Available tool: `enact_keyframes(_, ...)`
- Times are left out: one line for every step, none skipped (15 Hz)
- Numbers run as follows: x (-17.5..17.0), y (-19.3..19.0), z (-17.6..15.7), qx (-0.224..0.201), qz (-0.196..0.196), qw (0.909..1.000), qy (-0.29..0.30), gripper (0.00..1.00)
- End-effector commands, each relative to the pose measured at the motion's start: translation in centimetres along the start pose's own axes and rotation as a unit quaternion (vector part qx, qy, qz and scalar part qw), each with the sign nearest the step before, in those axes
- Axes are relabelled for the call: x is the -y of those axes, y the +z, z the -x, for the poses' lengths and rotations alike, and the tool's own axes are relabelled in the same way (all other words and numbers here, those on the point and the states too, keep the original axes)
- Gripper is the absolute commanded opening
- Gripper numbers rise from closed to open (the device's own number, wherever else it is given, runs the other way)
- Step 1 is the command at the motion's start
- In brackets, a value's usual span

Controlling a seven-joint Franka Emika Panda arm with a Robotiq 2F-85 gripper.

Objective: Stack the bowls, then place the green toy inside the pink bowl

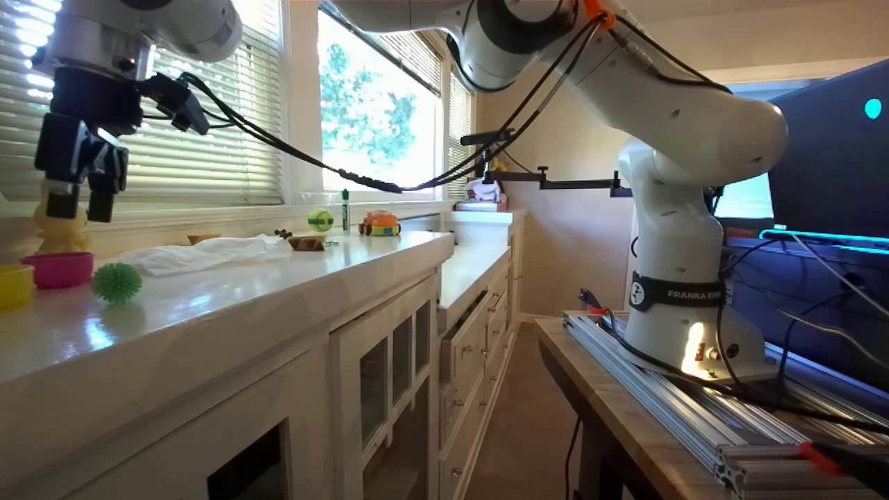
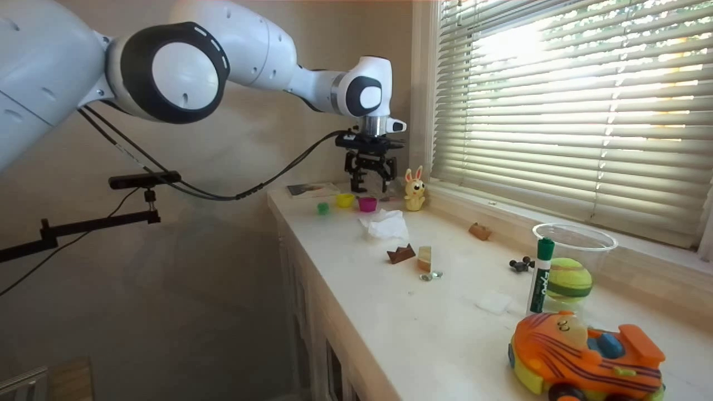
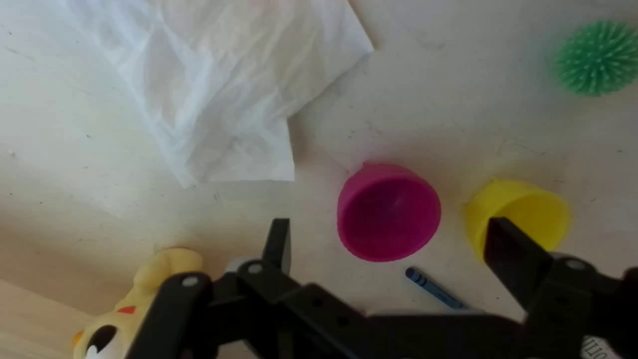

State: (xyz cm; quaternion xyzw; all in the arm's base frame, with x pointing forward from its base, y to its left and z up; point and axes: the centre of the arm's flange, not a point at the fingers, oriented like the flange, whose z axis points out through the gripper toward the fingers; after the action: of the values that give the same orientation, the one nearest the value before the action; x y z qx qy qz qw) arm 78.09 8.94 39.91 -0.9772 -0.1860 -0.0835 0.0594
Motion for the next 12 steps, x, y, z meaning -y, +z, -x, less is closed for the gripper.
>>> enact_keyframes(0.2,0.9,-2.9,-0.003,0.008,0.9999,-0.01,1.0)
enact_keyframes(0.4,1.2,-3.1,-0.003,0.007,0.9999,-0.012,1.0)
enact_keyframes(0.6,1.5,-3.3,-0.002,0.007,0.9999,-0.013,1.0)
enact_keyframes(0.7,1.7,-3.4,0.0,0.009,0.9998,-0.016,1.0)
enact_keyframes(0.9,1.9,-3.5,0.0,0.008,0.9998,-0.017,1.0)
enact_keyframes(1.0,2.0,-3.6,0.001,0.009,0.9998,-0.018,1.0)
enact_keyframes(1.1,2.2,-3.6,0.002,0.008,0.9998,-0.019,1.0)
enact_keyframes(1.1,2.3,-3.6,0.003,0.009,0.9998,-0.019,1.0)
enact_keyframes(1.2,2.4,-3.7,0.004,0.009,0.9997,-0.02,1.0)
enact_keyframes(1.2,2.5,-3.7,0.006,0.01,0.9997,-0.021,1.0)
enact_keyframes(1.2,2.6,-3.7,0.007,0.01,0.9997,-0.021,1.0)
enact_keyframes(1.2,2.7,-3.6,0.01,0.011,0.9997,-0.021,1.0)
